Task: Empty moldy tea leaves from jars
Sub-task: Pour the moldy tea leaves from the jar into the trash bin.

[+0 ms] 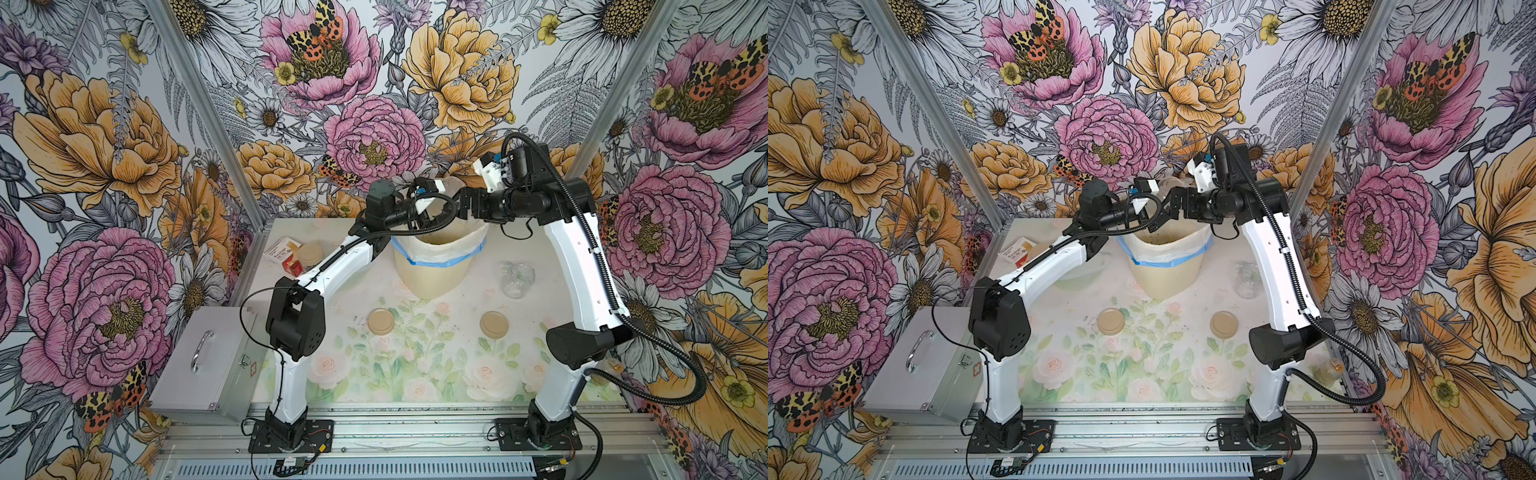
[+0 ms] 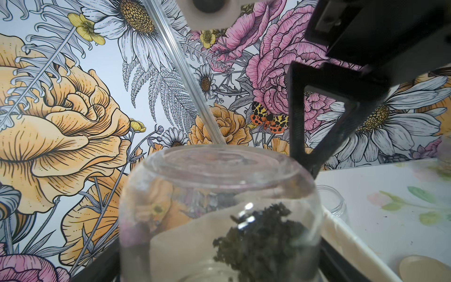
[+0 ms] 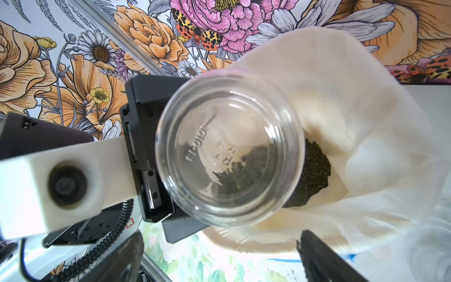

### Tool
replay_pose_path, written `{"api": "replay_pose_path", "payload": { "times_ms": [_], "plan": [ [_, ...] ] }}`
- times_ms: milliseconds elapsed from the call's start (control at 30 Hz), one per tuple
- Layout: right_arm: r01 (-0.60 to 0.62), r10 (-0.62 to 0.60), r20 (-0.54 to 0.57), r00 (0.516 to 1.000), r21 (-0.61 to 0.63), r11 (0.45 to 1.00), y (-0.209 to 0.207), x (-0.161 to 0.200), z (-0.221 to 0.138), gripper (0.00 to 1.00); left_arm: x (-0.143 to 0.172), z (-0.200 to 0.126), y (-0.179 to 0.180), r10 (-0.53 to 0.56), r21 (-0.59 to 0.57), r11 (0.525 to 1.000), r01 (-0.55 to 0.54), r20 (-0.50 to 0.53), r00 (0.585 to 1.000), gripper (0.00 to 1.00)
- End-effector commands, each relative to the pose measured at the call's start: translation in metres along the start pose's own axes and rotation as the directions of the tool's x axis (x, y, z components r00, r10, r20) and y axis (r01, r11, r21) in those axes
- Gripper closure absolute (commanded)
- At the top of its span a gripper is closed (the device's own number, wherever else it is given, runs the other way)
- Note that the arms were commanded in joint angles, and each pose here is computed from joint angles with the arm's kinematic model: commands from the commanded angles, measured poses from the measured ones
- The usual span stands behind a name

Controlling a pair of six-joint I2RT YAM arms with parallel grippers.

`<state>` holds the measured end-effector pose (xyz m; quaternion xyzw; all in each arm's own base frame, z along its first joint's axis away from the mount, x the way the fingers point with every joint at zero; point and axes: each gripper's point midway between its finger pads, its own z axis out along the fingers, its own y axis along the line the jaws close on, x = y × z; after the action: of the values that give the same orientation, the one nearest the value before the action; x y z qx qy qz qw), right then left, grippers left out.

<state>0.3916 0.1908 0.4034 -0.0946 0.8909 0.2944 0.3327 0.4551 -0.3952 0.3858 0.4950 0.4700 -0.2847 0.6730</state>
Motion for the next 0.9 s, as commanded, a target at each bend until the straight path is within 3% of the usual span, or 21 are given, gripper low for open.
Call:
{"api": "replay_pose_path", "payload": {
  "times_ms": [0, 367, 633, 867],
  "plan": [
    [0.083, -0.080, 0.070, 0.994, -0.034, 0.996, 0.021, -0.007, -0.028, 0.00, -0.038, -0.009, 0.013, 0.015, -0.044, 0.999, -0.011, 0.093, 0.996, 0.35],
    [0.157, -0.158, 0.209, 0.965, 0.020, 0.987, 0.018, -0.026, -0.037, 0.00, -0.039, -0.012, 0.014, -0.161, -0.053, 0.985, 0.166, 0.092, 0.983, 0.35],
    [0.178, -0.177, 0.273, 0.946, 0.019, 0.984, 0.014, -0.038, -0.025, 0.00, -0.043, -0.014, 0.018, -0.341, -0.048, 0.937, 0.347, 0.109, 0.934, 0.36],
    [0.198, -0.197, 0.345, 0.918, 0.033, 0.980, 0.008, -0.051, -0.012, 0.00, -0.046, -0.018, 0.023, -0.432, -0.053, 0.896, 0.441, 0.123, 0.893, 0.38]
  ]
}}
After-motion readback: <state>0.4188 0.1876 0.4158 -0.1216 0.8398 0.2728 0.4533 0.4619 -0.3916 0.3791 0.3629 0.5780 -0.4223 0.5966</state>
